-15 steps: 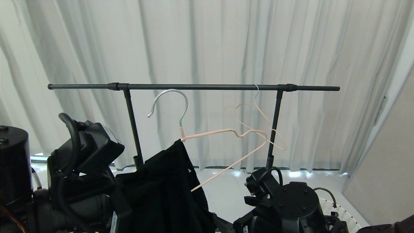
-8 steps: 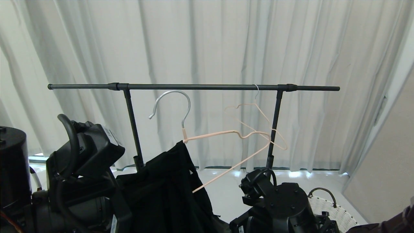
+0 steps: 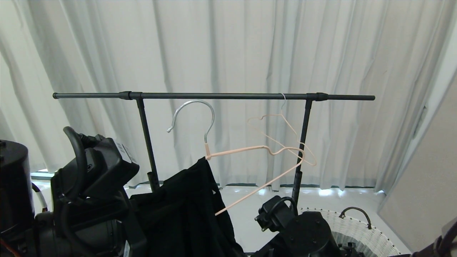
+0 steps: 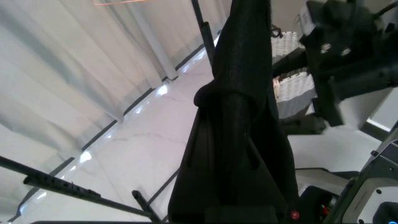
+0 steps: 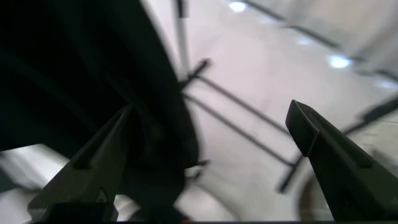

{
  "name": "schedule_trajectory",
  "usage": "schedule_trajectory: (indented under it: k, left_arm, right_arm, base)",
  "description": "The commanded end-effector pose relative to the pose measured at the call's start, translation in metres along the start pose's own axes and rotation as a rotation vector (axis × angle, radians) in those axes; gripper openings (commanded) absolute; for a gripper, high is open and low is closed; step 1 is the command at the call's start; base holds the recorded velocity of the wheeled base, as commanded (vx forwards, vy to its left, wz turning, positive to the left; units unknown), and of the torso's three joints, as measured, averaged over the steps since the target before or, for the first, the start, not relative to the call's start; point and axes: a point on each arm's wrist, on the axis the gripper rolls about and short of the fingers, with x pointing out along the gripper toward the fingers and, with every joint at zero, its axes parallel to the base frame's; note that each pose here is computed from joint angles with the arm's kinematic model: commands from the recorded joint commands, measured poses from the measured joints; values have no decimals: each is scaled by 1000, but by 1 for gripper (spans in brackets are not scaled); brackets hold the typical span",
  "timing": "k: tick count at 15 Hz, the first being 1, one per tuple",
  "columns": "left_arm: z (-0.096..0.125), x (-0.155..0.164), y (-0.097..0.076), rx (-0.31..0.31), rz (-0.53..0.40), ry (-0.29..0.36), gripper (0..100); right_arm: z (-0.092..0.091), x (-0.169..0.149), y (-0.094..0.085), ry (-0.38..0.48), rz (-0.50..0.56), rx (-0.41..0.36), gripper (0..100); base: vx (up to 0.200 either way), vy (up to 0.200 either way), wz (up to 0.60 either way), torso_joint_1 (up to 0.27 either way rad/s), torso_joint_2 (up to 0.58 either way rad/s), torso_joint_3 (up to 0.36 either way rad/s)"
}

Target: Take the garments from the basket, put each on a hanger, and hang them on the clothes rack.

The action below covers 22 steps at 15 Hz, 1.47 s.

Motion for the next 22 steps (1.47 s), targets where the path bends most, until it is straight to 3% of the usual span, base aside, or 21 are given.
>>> schedule_trajectory:
  k: [1, 3, 6, 8, 11, 13, 15, 20, 22]
  left_arm:
    - [0, -2, 0, 0, -1, -5, 0]
    - [-3, -2, 0, -2, 5, 3, 0]
    - [-12, -5, -1, -7, 52, 35, 0]
    - [-22, -6, -4, -9, 45, 64, 0]
    - [-38, -4, -8, -11, 32, 123, 0]
    - [-46, -1, -9, -16, 22, 160, 0]
    - [-48, 2, -10, -15, 12, 178, 0]
    - [-58, 20, -10, -19, 2, 271, 0]
    - [-59, 26, -9, -24, 13, 298, 0]
  right_arm:
    - [-7, 11, -8, 19, -79, -25, 100]
    - [-3, 14, -25, 7, -165, -16, 100]
    - [11, 10, -69, -25, -341, -5, 100]
    - [25, 4, -95, -62, -413, 29, 100]
    - [33, -11, -119, -91, -474, 57, 100]
    - [39, -19, -125, -120, -492, 76, 100]
    - [50, -33, -125, -166, -444, 82, 100]
    - [77, -66, -125, -265, -328, 19, 100]
    - [83, -85, -120, -255, -258, -29, 100]
  base:
    - [0, 0, 0, 0, 0, 0]
    - [0, 0, 0, 0, 0, 0]
    - [0, 0, 0, 0, 0, 0]
    - [0, 0, 0, 0, 0, 0]
    - [0, 0, 0, 0, 0, 0]
    - [0, 0, 0, 0, 0, 0]
    - [0, 0, 0, 0, 0, 0]
    - [0, 0, 0, 0, 0, 0]
    - [0, 0, 0, 0, 0, 0]
